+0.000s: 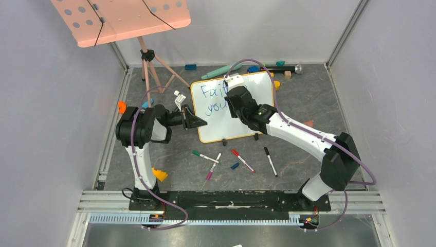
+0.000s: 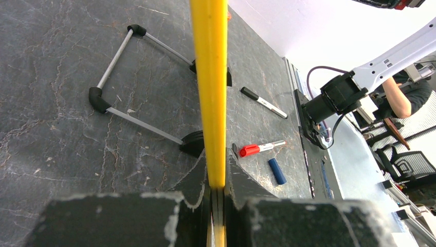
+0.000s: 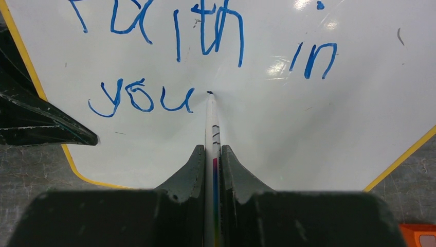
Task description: Write a sentence on the whiteboard
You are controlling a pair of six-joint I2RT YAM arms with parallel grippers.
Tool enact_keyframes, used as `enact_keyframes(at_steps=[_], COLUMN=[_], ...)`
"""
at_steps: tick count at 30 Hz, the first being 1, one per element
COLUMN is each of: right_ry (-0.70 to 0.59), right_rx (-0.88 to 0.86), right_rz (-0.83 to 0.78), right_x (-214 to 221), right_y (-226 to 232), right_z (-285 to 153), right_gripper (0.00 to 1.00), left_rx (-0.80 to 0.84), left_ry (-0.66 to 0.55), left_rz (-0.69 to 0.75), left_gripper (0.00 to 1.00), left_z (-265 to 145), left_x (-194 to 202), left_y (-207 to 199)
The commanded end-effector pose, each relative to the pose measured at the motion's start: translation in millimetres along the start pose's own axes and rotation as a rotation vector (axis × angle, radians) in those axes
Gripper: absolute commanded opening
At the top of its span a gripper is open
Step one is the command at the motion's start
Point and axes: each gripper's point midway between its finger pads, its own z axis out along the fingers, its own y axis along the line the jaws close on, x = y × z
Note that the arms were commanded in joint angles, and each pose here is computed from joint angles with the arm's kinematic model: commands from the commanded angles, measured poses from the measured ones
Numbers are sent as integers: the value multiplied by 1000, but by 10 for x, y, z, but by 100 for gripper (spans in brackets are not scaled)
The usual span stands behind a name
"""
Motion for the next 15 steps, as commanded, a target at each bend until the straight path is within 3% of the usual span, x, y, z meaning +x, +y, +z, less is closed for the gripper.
enact_keyframes(at_steps=[1,8,15], right_ry=[-50,-48,-20], right_rx=[43,32,4], right_rz=[23,15,26], right_x=[-194,-254,-36], right_y=[-143,-139,-120], right_z=[-33,0,-28], right_gripper=[0,0,0], left_rx=[69,69,69], left_ry=[23,22,22], left_rz=[209,208,208], left_gripper=[2,2,2], left_z=[15,15,16], left_x=[-42,-43,-43], left_y=[-124,-125,-125])
